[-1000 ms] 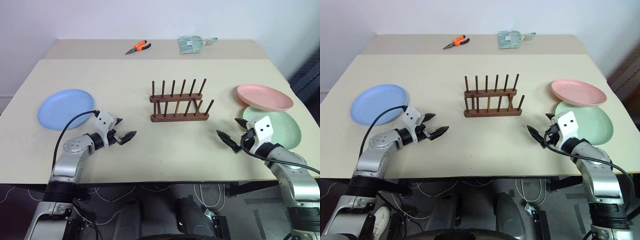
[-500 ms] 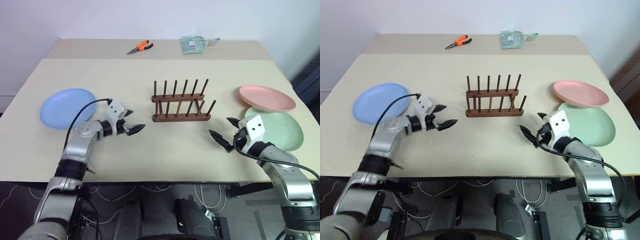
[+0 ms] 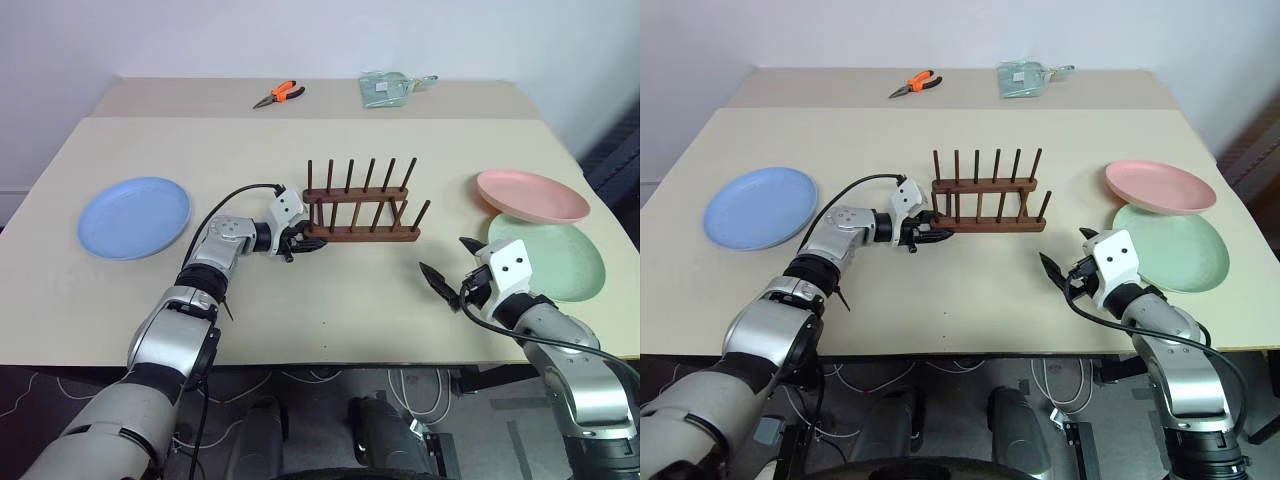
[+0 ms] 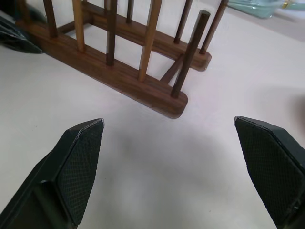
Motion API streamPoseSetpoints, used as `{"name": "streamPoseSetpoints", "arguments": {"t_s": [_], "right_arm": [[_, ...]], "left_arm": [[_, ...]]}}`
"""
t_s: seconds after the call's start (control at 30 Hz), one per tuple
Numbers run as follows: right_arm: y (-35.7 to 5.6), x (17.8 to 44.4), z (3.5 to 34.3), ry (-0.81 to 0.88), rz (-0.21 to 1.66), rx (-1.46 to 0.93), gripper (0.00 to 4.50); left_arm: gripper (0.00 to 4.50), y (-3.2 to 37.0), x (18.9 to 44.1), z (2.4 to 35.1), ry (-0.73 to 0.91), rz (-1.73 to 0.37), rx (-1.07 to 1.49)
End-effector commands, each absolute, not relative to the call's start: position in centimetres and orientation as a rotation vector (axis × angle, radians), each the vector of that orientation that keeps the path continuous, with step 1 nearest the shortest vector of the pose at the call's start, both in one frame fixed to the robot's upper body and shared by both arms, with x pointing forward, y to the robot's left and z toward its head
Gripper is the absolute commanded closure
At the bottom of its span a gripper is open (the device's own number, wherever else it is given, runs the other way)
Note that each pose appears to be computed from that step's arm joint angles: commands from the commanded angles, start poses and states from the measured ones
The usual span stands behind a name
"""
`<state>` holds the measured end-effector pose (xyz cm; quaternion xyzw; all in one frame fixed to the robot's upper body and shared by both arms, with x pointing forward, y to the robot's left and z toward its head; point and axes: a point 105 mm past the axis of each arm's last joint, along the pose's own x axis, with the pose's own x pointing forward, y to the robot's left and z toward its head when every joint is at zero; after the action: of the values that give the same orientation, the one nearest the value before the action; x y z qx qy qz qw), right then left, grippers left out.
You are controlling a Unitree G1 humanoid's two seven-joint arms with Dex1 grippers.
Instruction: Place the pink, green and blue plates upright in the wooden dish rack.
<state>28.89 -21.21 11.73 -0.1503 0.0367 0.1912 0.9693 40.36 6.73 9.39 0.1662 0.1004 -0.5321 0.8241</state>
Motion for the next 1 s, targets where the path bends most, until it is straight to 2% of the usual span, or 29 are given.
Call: {"name": "streamPoseSetpoints", "arguments": {"t_s": [0.03, 0.37, 0.6, 0.63, 0.7, 0.77, 0.8, 0.93, 0.97, 1.0], "right_arm": [[-21.2, 28.7, 12.9, 0.026, 0.374, -0.324, 0.0], [-22.8, 28.2, 12.4, 0.076, 0.37, -0.367, 0.0], [-23.9, 26.8, 11.9, 0.136, 0.391, -0.398, 0.0], [-23.6, 26.5, 11.7, 0.146, 0.415, -0.396, 0.0], [-22.5, 25.5, 11.3, 0.171, 0.484, -0.38, 0.56], [-21.1, 25.1, 10.8, 0.187, 0.542, -0.376, 1.3], [-20.6, 25.1, 10.6, 0.191, 0.557, -0.375, 1.84], [-18.7, 25.5, 9.6, 0.211, 0.598, -0.353, 4.03], [-18.1, 25.8, 9.0, 0.219, 0.608, -0.363, 4.45], [-17.7, 26.3, 8.4, 0.236, 0.598, -0.362, 4.45]], "left_arm": [[3.73, 7.0, 39.6, 8.3, 0.247, -1.177, 0.37], [3.73, 8.1, 35.5, 9.8, 0.169, -1.459, 0.437], [0.27, 10.7, 36.0, 8.4, 0.29, -1.317, 0.507], [0.27, 11.5, 35.5, 8.2, 0.317, -1.314, 0.5], [0.22, 13.3, 34.3, 7.9, 0.37, -1.315, 0.478], [0.85, 14.0, 32.9, 8.1, 0.404, -1.325, 0.392], [1.2, 13.9, 32.2, 8.2, 0.406, -1.345, 0.369], [3.26, 11.5, 30.2, 7.8, 0.397, -1.405, 0.389], [3.7, 10.2, 30.0, 7.6, 0.374, -1.399, 0.386], [3.7, 9.3, 30.1, 7.2, 0.365, -1.376, 0.381]]}}
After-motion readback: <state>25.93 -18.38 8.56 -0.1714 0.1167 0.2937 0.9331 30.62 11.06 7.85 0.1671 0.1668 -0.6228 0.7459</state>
